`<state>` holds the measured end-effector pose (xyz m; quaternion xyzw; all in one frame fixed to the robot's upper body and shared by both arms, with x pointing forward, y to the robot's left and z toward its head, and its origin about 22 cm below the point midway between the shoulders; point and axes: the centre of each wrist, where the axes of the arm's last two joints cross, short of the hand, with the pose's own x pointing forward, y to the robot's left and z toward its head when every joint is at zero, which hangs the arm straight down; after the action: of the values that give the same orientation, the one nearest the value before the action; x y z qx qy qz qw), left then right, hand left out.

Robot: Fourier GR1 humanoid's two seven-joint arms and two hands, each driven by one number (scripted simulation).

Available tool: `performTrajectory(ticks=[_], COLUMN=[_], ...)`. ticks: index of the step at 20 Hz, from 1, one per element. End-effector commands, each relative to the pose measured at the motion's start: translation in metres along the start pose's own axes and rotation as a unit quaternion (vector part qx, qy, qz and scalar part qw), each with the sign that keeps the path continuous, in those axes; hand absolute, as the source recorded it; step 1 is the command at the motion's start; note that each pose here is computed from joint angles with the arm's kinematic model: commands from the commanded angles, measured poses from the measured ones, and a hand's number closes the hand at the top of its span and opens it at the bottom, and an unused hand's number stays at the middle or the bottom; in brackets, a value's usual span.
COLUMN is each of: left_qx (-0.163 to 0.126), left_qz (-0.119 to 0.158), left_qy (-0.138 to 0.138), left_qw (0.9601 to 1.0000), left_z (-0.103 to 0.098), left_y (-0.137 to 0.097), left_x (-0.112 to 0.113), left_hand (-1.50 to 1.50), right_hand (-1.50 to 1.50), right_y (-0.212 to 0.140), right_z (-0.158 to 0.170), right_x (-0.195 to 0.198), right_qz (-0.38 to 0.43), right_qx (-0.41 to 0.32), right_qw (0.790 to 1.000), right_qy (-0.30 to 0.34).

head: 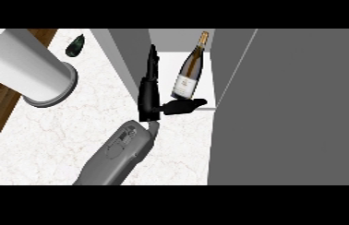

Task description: Pick up the wine, place it into the cabinet and close the cabinet

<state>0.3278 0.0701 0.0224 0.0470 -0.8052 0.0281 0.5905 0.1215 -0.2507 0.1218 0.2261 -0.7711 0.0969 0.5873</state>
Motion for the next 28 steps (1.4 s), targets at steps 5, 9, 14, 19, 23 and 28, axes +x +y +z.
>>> performTrajectory(ticks=[5, 9, 14, 19, 23, 28], left_qx=[-0.031, -0.053, -0.04, -0.089, -0.116, -0.133], left_qz=[0.044, 0.026, 0.027, 0.067, 0.074, 0.079], left_qy=[-0.002, -0.009, -0.002, -0.008, -0.007, -0.008], left_qw=[0.9985, 0.9982, 0.9988, 0.9938, 0.9904, 0.9879], left_z=[0.044, 0.067, 0.083, 0.086, 0.093, 0.11], left_y=[0.028, 0.064, 0.104, 0.129, 0.158, 0.178], left_x=[0.029, 0.037, 0.061, 0.066, 0.07, 0.056], left_hand=[-1.5, -1.5, -1.5, -1.5, -1.5, 1.5], right_hand=[-1.5, -1.5, -1.5, 1.5, 1.5, 1.5], right_y=[0.019, 0.017, 0.005, 0.01, 0.006, 0.0], right_z=[0.005, 0.006, 0.006, 0.008, 0.007, 0.011], right_x=[0.035, 0.035, 0.038, 0.041, 0.037, 0.031], right_qz=[0.053, 0.061, 0.072, 0.074, 0.109, 0.143], right_qx=[-0.005, -0.009, 0.011, 0.042, 0.128, 0.153], right_qw=[0.998, 0.998, 0.997, 0.996, 0.984, 0.975], right_qy=[-0.016, -0.006, 0.008, 0.011, 0.065, 0.077])
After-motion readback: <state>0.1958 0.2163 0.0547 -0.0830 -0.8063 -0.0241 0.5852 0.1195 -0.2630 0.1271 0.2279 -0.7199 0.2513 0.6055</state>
